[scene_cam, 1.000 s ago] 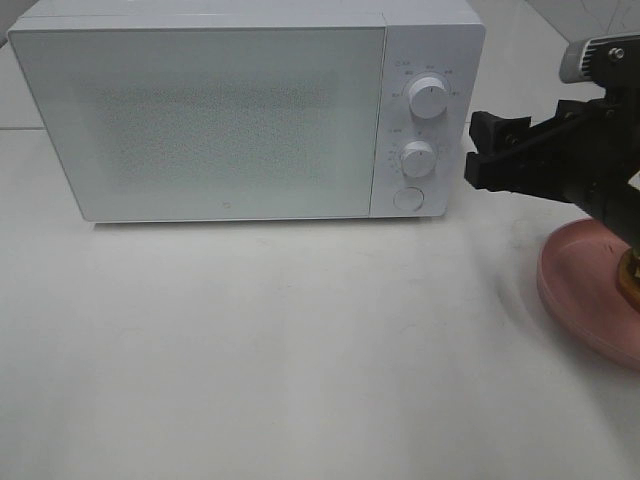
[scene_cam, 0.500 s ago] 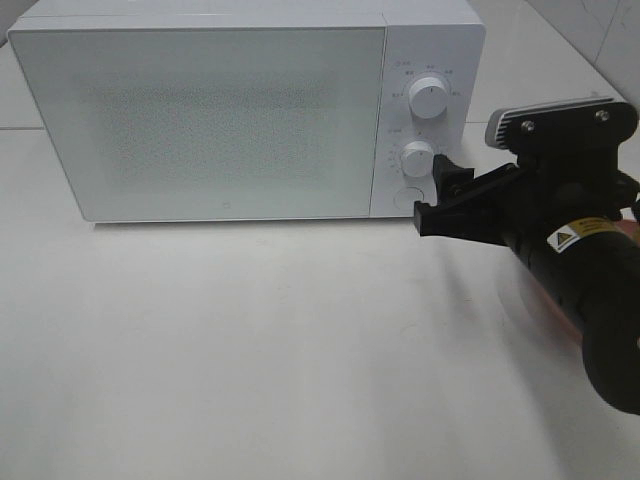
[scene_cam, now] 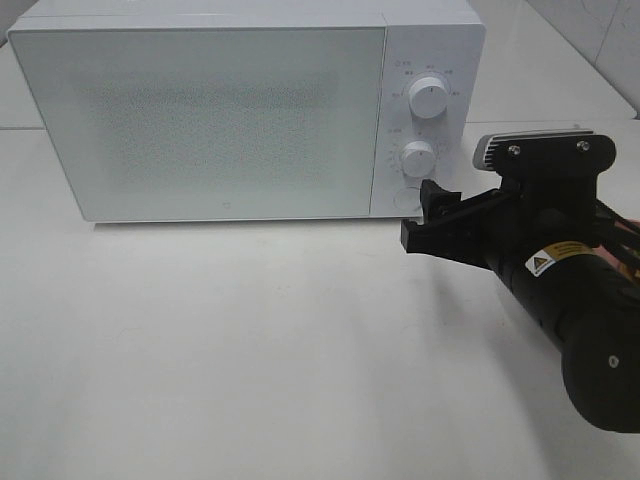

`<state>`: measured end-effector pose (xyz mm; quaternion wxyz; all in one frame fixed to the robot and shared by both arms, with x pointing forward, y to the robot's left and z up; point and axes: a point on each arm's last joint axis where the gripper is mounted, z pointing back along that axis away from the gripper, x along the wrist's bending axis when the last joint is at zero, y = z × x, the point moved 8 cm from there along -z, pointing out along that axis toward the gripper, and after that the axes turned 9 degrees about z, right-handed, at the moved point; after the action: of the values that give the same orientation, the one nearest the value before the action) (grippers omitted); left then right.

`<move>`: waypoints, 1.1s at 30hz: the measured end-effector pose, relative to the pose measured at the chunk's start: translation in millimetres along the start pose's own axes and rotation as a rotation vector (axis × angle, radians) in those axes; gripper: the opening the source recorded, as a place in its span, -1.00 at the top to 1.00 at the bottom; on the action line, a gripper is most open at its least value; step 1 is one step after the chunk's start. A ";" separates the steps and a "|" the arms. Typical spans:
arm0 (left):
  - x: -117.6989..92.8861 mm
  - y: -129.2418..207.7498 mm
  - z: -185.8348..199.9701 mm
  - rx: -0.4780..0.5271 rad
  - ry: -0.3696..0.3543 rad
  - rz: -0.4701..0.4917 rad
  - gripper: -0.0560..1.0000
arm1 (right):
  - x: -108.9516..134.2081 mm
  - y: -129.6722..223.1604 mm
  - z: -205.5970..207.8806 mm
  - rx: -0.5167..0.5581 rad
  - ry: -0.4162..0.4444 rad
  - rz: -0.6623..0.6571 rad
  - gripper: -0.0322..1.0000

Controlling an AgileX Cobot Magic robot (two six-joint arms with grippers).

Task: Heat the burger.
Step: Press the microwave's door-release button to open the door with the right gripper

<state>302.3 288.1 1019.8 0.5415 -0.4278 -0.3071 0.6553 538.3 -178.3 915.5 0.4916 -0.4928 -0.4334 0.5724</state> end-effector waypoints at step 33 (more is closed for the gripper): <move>0.0 0.0 0.0 0.000 0.000 0.000 -0.73 | 1.9 8.4 0.2 0.048 0.027 -1.468 0.93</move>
<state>302.3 288.1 1019.8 0.5415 -0.4278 -0.3071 0.6553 536.9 -177.6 907.1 0.7644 -0.0716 -0.6331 0.0989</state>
